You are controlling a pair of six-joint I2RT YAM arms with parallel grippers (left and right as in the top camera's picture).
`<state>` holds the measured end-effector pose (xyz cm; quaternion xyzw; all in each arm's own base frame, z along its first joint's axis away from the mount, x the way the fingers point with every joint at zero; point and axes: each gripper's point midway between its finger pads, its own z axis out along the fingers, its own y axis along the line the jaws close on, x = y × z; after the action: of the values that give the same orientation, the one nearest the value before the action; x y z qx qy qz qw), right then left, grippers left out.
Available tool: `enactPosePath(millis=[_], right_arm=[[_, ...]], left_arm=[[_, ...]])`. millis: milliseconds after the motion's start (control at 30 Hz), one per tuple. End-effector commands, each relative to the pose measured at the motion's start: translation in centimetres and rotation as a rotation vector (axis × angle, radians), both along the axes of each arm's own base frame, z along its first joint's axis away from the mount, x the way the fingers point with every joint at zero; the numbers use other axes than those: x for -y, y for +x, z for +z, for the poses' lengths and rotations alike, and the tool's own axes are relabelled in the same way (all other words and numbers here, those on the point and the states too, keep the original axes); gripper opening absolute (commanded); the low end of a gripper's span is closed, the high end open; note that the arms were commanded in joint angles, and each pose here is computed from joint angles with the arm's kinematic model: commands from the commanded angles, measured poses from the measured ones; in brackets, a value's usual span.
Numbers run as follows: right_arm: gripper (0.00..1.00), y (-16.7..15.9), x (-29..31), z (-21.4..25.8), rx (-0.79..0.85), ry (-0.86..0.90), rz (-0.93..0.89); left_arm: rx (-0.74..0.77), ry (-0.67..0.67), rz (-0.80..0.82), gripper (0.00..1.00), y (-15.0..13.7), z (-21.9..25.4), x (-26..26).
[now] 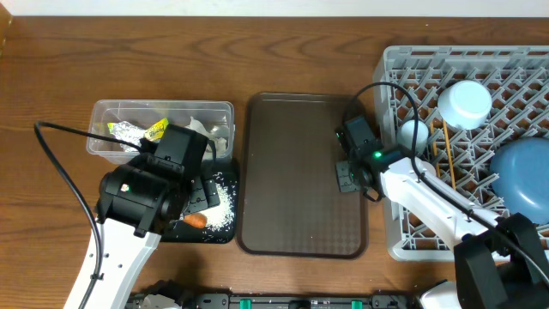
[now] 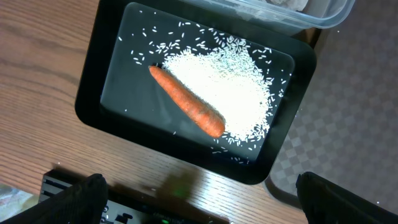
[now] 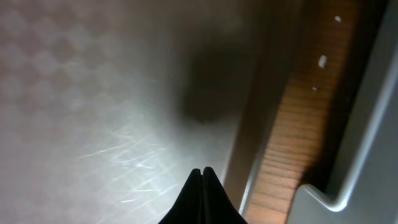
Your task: Sort waste into correct bins and load items into the dishwasher rack
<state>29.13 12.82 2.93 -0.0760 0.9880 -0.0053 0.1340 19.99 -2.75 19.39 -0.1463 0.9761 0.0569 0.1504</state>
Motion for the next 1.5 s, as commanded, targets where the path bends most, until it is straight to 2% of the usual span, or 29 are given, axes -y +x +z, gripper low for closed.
enactPosePath(millis=[0, 400, 800, 1200, 1467], right_arm=[[0.01, -0.5, 0.7, -1.0, 0.008, -0.047, -0.017], [0.01, 0.0, 2.2, -1.1, 0.049, -0.128, -0.038], [0.01, 0.4, 2.0, -1.0, 0.066, -0.127, -0.022], [0.01, 0.9, 1.8, -1.0, 0.079, -0.164, 0.111], [0.01, 0.4, 0.7, -2.8, 0.039, -0.232, 0.333]], left_arm=[[-0.004, 0.007, 0.003, 1.00, -0.1, 0.0, -0.2], [-0.004, 0.007, 0.003, 1.00, -0.1, 0.0, -0.2], [-0.004, 0.007, 0.003, 1.00, -0.1, 0.0, -0.2], [-0.004, 0.007, 0.003, 1.00, -0.1, 0.0, -0.2], [-0.004, 0.007, 0.003, 1.00, -0.1, 0.0, -0.2]])
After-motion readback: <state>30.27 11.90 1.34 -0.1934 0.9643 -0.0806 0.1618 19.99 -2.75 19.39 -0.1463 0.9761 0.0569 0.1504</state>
